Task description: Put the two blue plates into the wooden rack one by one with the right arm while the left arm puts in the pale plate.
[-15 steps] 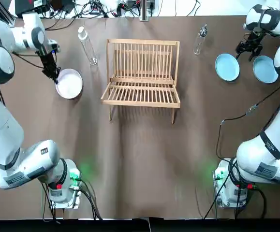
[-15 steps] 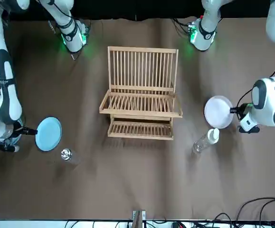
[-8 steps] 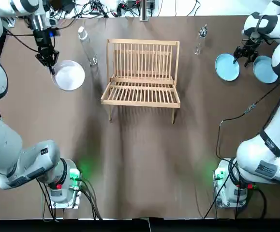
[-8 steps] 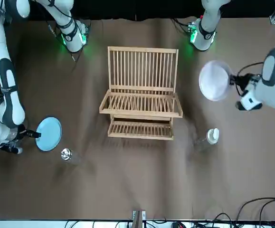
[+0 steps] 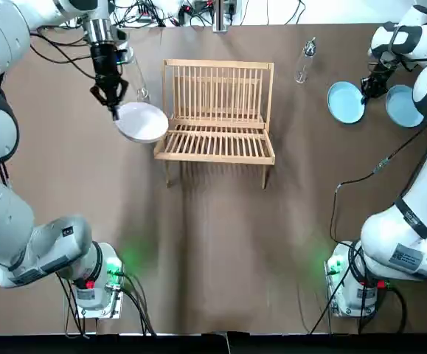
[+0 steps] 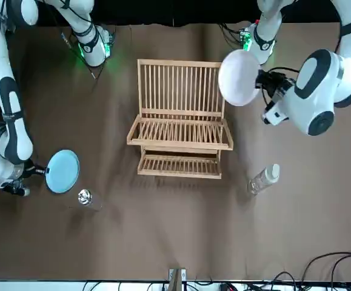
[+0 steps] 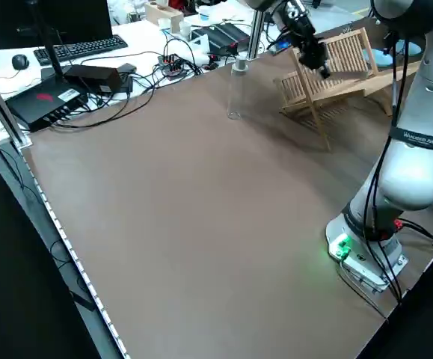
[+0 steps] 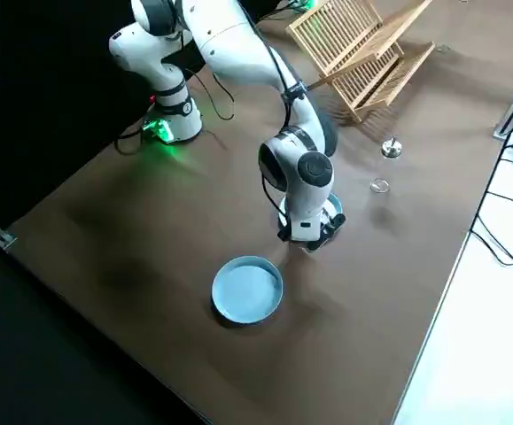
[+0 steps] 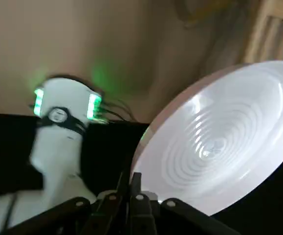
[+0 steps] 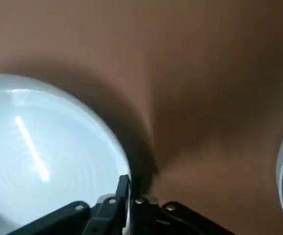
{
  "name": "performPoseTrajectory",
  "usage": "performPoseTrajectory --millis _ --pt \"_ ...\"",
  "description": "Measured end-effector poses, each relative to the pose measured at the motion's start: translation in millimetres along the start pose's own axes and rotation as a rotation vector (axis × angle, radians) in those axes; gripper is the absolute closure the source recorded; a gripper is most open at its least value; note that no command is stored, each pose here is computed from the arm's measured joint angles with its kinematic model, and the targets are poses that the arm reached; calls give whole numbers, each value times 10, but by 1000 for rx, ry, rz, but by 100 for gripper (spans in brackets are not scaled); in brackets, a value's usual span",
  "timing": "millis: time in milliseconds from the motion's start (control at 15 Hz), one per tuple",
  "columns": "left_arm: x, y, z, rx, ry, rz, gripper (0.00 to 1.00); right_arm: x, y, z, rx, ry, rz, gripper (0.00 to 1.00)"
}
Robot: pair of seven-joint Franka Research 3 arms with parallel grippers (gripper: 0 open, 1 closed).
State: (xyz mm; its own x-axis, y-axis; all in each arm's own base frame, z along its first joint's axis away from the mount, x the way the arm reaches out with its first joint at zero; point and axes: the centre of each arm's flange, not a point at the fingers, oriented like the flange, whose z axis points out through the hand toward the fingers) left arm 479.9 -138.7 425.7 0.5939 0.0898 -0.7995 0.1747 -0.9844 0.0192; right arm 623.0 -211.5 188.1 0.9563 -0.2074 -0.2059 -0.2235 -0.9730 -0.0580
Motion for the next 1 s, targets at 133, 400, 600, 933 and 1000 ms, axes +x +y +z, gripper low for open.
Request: performPoseTrajectory --millis 133,400,600,933,1000 --pt "-110 238 1 -48 -25 -14 96 -3 -10 -33 6 -6 1 98" --pt "-92 859 124 -72 -53 -68 96 -70 -35 -17 22 -83 -1 98" --pt "79 1118 280 -73 -51 -86 96 -161 -195 -146 43 -180 -27 98" --pt "205 1342 423 -79 -39 -100 83 -591 -788 -1366 61 -364 -121 98" --pt "210 1370 439 -79 -37 -101 74 -736 -888 -1596 63 -409 -137 98"
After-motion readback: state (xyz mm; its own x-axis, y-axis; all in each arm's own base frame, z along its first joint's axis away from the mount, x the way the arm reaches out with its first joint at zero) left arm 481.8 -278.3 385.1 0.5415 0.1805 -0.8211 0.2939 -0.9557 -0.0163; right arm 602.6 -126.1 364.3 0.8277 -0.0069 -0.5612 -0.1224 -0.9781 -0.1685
